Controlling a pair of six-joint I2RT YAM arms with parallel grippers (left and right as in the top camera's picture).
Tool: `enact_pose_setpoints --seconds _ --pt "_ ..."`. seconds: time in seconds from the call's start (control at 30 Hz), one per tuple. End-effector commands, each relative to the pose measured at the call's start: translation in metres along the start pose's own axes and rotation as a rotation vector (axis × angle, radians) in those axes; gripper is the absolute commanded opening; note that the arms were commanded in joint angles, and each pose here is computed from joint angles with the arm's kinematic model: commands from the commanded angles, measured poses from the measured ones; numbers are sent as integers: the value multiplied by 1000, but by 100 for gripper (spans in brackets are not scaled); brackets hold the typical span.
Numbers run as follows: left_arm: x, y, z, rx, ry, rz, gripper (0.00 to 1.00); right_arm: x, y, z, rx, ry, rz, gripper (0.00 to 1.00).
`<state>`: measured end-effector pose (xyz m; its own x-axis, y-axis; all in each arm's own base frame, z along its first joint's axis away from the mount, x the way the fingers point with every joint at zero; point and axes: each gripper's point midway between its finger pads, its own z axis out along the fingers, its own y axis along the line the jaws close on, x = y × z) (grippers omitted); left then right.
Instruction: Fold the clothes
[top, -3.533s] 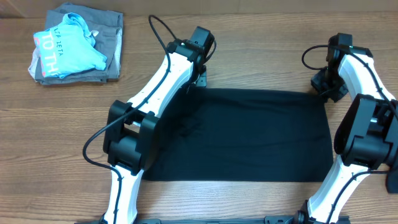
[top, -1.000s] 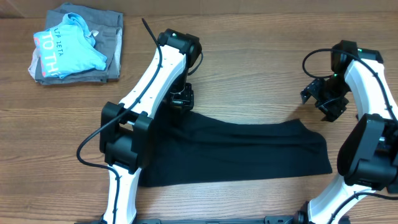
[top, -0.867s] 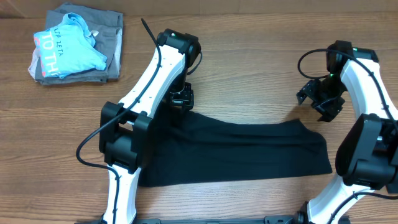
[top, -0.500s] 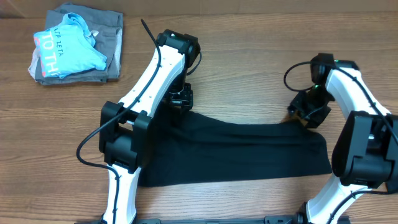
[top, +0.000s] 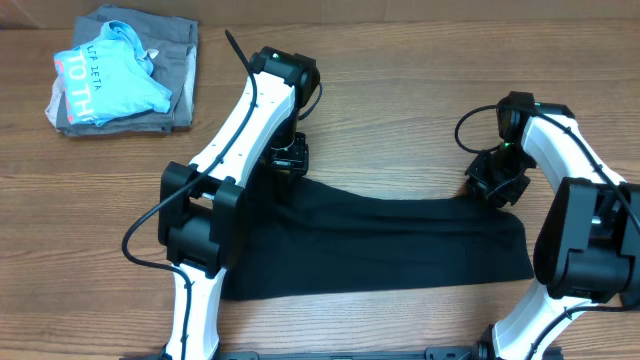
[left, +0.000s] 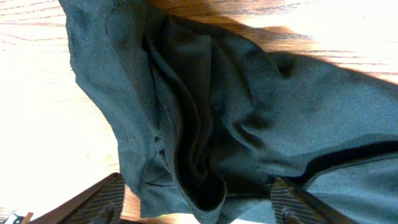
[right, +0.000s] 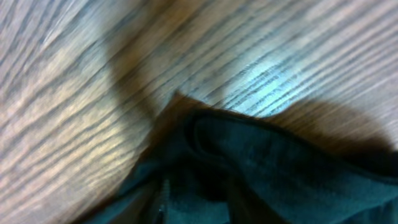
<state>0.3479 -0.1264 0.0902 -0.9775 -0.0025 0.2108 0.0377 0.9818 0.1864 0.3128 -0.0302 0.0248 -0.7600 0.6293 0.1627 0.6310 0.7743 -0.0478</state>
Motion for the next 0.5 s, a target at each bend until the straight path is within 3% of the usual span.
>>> enact_pose_setpoints --seconds 0.0,0.07,0.47 --pt "-1 2 7 7 27 4 70 1 0 -4 -9 -10 1 16" --pt "-1 2 8 8 25 3 70 1 1 -4 -12 -8 4 11" --pt "0 -5 23 34 44 8 63 0 3 -4 -23 -12 3 11"
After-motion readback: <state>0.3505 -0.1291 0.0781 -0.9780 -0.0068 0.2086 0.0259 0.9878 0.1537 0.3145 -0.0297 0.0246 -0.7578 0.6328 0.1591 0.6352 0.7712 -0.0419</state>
